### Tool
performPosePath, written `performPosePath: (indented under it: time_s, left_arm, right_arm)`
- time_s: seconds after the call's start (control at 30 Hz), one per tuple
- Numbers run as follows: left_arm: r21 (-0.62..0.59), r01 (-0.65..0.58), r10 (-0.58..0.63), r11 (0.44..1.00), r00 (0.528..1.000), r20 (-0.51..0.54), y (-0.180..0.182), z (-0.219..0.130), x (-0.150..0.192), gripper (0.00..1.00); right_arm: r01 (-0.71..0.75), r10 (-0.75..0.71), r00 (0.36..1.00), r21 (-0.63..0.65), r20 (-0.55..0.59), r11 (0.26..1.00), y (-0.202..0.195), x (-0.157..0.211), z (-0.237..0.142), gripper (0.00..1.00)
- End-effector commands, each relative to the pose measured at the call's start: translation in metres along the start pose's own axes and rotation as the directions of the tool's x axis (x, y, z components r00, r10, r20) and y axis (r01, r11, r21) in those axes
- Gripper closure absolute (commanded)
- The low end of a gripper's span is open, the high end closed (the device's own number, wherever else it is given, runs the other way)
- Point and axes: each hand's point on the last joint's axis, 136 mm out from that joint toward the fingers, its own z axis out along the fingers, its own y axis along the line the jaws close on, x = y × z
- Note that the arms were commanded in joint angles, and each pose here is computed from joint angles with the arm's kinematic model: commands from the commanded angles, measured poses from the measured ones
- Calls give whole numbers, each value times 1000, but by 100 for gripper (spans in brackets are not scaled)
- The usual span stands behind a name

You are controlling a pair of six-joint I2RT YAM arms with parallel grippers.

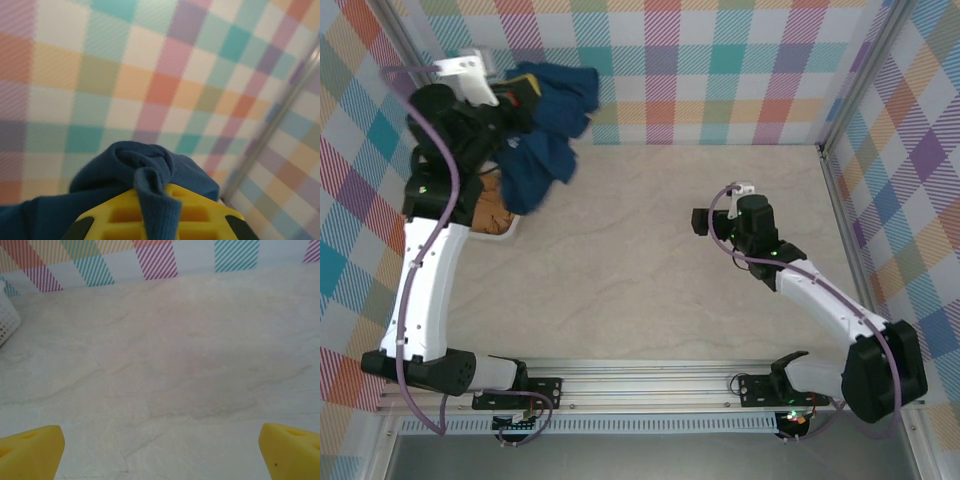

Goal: Fold the inside-out t-shirt

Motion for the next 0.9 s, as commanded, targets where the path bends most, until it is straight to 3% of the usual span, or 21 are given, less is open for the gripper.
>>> performPosePath:
  time_s: [0.0, 0.2, 0.27, 0.37, 0.43, 0.5, 0.57, 0.7, 0.77, 0.87]
  left_arm:
    - [81, -6, 19, 997, 986, -166, -21, 23, 64, 100]
    - [170, 115, -37, 979, 914, -404, -60, 72, 185, 97]
    - [190, 160, -54, 969, 882, -468, -75, 90, 223, 92]
    - [157, 196, -68, 968, 805, -589, -82, 117, 287, 57]
    - [90, 176, -70, 980, 736, -673, -69, 123, 319, 45]
    - [45, 121, -56, 992, 715, -697, -54, 113, 327, 33]
    - [1, 92, -68, 996, 744, -665, -36, 89, 324, 19]
    - [-197, 106, -205, 975, 775, -597, 23, 38, 330, 9]
    - [-266, 84, -242, 960, 726, -643, 46, 19, 359, 9]
    - [-312, 58, -284, 948, 596, -751, 58, 5, 411, 13]
  right_arm:
    - [62, -67, 997, 88, 50, 994, -16, -31, -37, 0]
    - [40, -50, 997, 158, 59, 987, -40, -48, -73, 0]
    - [46, -52, 998, 166, 33, 985, -43, -45, -73, 0]
    - [28, -23, 999, 141, -41, 990, -41, -32, -63, 0]
    - [7, 4, 994, 103, -113, 995, -35, -18, -52, 0]
    - [-17, 24, 983, 41, -179, 999, -24, -2, -45, 0]
    - [-48, 34, 975, -60, -219, 997, -5, 16, -40, 1]
    - [-55, -14, 951, -214, -309, 975, 41, 58, -23, 2]
    - [-40, -48, 927, -223, -373, 974, 52, 77, -6, 4]
    - [-77, -8, 891, -168, -454, 983, 51, 95, 13, 11]
